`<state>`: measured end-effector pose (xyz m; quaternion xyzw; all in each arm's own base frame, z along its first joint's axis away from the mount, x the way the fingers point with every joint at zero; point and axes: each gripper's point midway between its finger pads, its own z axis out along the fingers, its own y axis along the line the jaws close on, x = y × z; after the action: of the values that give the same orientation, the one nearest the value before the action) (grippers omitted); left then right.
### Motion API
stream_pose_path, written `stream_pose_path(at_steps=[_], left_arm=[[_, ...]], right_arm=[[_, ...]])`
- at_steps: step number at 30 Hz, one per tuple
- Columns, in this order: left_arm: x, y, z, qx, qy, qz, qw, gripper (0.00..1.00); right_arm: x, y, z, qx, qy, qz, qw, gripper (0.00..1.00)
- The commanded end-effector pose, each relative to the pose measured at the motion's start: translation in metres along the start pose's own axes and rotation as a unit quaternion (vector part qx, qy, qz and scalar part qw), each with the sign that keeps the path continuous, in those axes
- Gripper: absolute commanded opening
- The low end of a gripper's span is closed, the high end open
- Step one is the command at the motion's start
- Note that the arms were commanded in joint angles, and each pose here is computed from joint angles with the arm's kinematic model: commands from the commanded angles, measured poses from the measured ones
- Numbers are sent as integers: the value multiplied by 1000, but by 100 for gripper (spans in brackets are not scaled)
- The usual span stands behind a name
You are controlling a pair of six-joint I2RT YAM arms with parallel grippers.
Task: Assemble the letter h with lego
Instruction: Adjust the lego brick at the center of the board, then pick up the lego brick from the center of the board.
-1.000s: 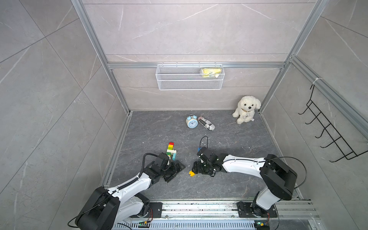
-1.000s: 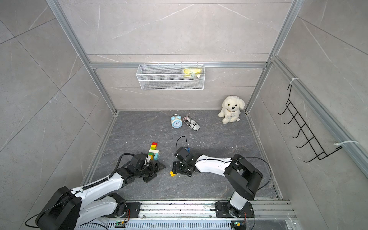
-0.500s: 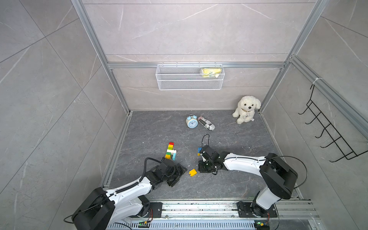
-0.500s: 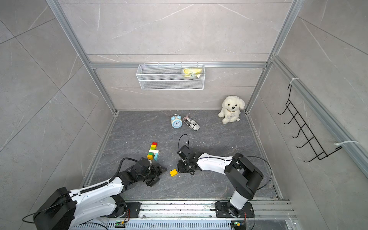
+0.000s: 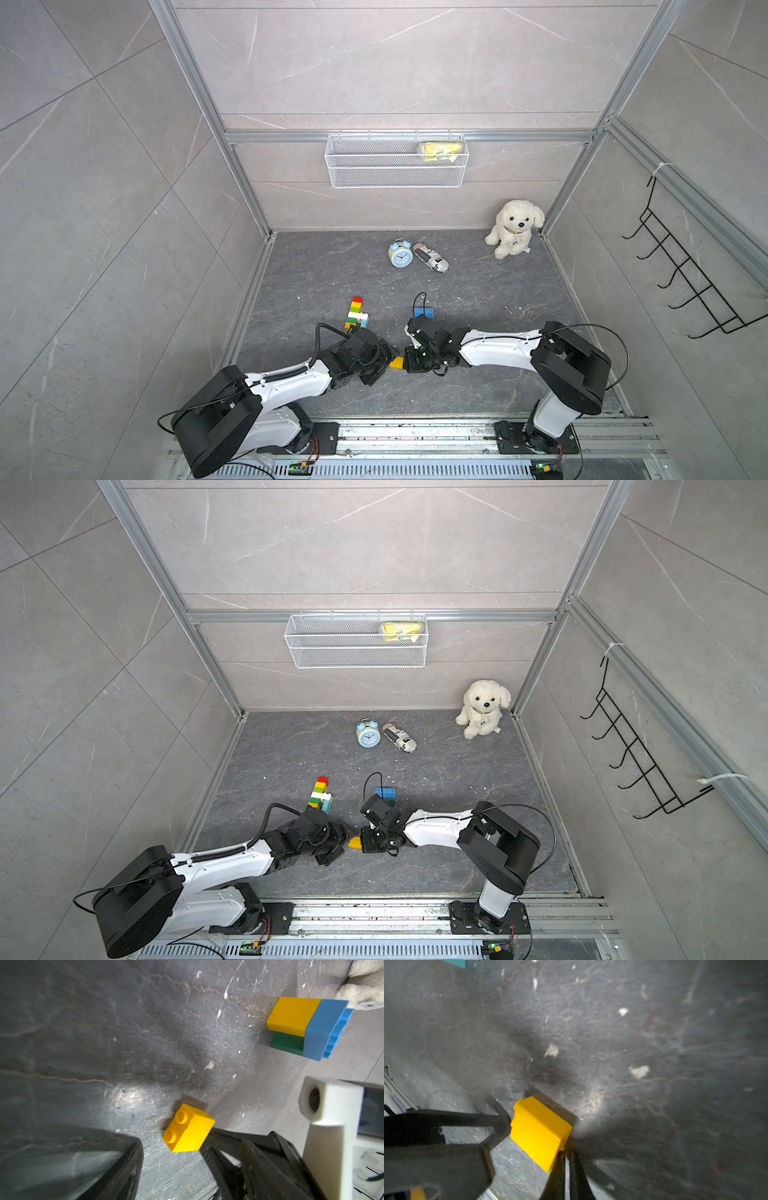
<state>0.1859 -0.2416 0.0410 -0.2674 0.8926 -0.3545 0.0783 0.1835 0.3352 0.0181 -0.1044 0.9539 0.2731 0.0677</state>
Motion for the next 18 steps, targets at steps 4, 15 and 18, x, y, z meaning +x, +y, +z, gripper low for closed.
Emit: stream_pose_path(at_steps=[4,15,18], left_arm=[[-23,22,-20,-43,-37,1,998,80],[-54,28,-67,-39,-75,47,995,91],[-59,28,-74,-48,-71,58,995,92]], right_arm=[[8,-12,-11,46,-10,-12,999,14],[-12,0,-33,101,-3,-250,963,60],[-17,6,-27,119,0,-293,949,64]])
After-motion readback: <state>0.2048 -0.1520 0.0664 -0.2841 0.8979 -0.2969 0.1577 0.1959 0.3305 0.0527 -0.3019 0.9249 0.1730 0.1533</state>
